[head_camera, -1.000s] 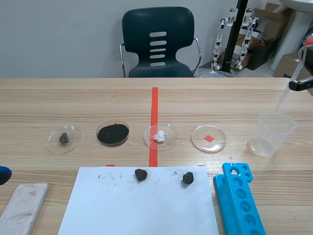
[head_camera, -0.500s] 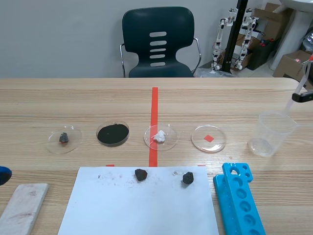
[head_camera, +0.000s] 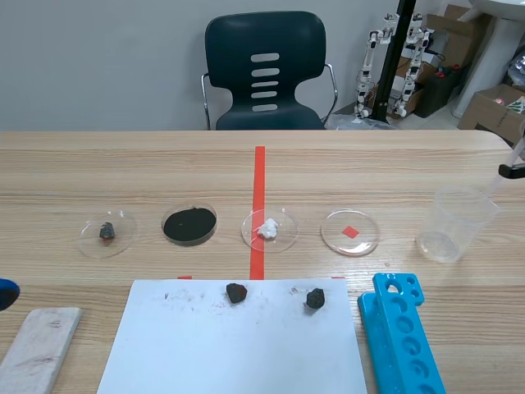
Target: Put the dropper in the beaker
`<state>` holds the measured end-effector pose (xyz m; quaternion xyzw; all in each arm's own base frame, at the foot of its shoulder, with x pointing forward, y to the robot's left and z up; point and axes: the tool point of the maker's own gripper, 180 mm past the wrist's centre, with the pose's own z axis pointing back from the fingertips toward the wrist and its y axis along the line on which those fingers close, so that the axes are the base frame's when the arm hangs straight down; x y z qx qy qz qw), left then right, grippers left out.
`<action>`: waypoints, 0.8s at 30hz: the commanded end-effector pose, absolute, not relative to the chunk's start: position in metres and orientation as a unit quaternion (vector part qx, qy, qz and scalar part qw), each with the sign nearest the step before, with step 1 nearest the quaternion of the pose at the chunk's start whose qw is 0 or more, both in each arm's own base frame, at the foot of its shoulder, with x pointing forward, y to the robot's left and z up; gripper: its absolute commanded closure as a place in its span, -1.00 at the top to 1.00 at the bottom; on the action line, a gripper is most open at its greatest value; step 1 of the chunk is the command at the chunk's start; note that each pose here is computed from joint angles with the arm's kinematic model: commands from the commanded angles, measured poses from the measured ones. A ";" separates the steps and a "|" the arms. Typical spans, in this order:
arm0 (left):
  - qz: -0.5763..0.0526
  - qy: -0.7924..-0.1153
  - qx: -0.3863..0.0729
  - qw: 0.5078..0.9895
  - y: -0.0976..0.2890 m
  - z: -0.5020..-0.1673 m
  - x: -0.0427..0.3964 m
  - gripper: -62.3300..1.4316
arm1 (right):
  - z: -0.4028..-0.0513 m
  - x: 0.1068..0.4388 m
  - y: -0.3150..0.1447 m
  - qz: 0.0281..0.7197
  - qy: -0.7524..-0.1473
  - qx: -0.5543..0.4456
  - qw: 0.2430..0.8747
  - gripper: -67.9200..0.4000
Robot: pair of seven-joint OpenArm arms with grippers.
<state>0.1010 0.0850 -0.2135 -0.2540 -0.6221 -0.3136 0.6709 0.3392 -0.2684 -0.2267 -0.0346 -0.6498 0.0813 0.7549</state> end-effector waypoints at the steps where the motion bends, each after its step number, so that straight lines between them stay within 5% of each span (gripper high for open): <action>1: -0.307 -0.634 -0.264 0.659 0.082 -0.205 0.103 1.00 | -0.215 0.346 -0.272 0.080 -0.666 -0.036 0.740 -0.96; 24: -0.307 -0.634 -0.264 0.659 0.082 -0.205 0.103 1.00 | -0.277 0.360 -0.232 0.098 -0.651 0.039 0.751 -0.96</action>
